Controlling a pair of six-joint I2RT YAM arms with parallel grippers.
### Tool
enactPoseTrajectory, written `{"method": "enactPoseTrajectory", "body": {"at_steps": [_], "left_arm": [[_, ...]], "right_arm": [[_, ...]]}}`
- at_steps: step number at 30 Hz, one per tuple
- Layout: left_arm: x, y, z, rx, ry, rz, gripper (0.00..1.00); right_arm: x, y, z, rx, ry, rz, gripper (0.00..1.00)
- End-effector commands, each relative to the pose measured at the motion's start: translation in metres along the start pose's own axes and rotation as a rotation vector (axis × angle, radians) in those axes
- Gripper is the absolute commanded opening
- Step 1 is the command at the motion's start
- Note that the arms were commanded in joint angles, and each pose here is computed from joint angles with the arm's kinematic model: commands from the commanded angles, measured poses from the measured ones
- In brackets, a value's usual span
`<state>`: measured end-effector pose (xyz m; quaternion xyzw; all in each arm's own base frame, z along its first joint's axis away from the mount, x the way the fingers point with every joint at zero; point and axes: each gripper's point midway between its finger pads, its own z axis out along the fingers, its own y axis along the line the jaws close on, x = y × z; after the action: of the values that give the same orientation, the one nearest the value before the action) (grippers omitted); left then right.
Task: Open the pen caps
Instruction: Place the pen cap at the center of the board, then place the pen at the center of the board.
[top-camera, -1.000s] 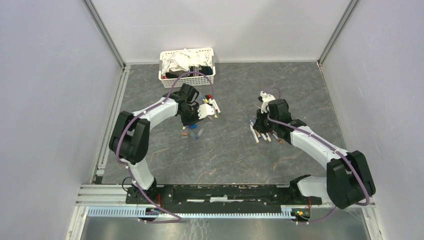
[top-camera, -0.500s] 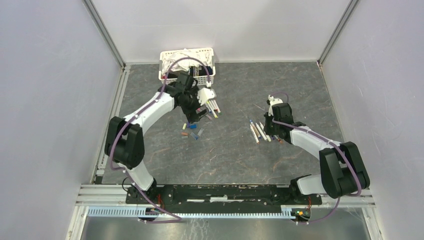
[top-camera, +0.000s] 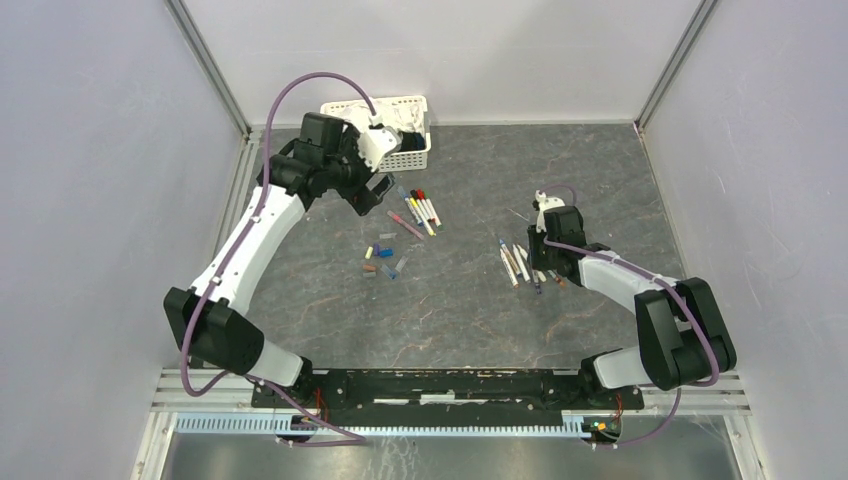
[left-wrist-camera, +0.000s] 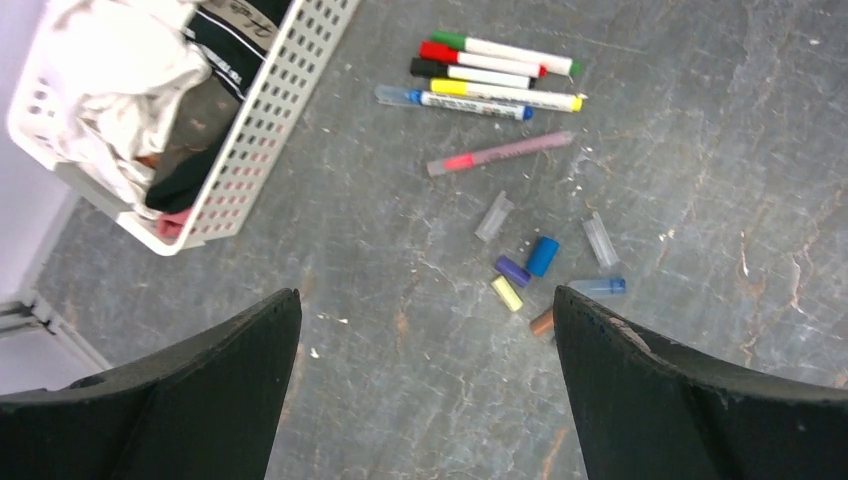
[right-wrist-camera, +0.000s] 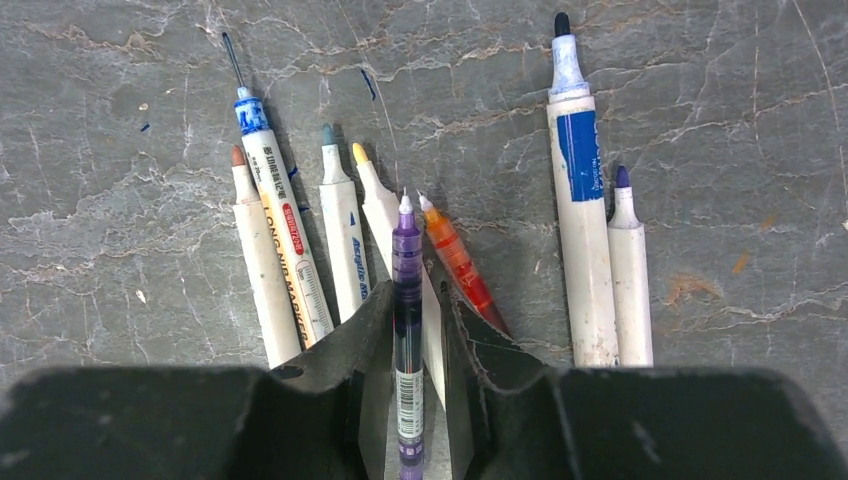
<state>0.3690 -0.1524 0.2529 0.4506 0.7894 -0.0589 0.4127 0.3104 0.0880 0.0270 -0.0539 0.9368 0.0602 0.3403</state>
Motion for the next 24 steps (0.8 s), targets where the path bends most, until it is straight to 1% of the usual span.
{"method": "enactPoseTrajectory", "body": {"at_steps": [1, 8, 13, 17, 19, 21, 24], "left_arm": [[0.019, -0.019, -0.007, 0.043, 0.054, -0.082, 1.0], [0.029, -0.014, -0.022, 0.005, 0.087, -0.054, 1.0], [0.033, -0.009, -0.02, 0.002, 0.114, 0.012, 1.0], [0.035, -0.008, -0.012, 0.025, 0.138, 0.027, 1.0], [0.032, -0.004, -0.01, 0.017, 0.133, -0.004, 1.0], [0.03, -0.003, -0.005, 0.013, 0.118, -0.043, 1.0], [0.031, -0.009, 0.002, 0.02, 0.097, -0.085, 1.0]], "right_arm": [[-0.014, 0.0, -0.002, -0.002, -0.044, 0.003, 0.27], [-0.054, -0.008, -0.023, 0.055, -0.133, -0.013, 0.28], [-0.078, 0.005, -0.027, 0.031, -0.168, -0.03, 0.29], [-0.1, 0.042, -0.023, -0.055, -0.196, -0.054, 0.32], [-0.113, 0.075, -0.018, -0.125, -0.198, -0.093, 0.34], [-0.122, 0.105, -0.004, -0.179, -0.17, -0.132, 0.36], [-0.136, 0.139, 0.015, -0.209, -0.149, -0.186, 0.36]]}}
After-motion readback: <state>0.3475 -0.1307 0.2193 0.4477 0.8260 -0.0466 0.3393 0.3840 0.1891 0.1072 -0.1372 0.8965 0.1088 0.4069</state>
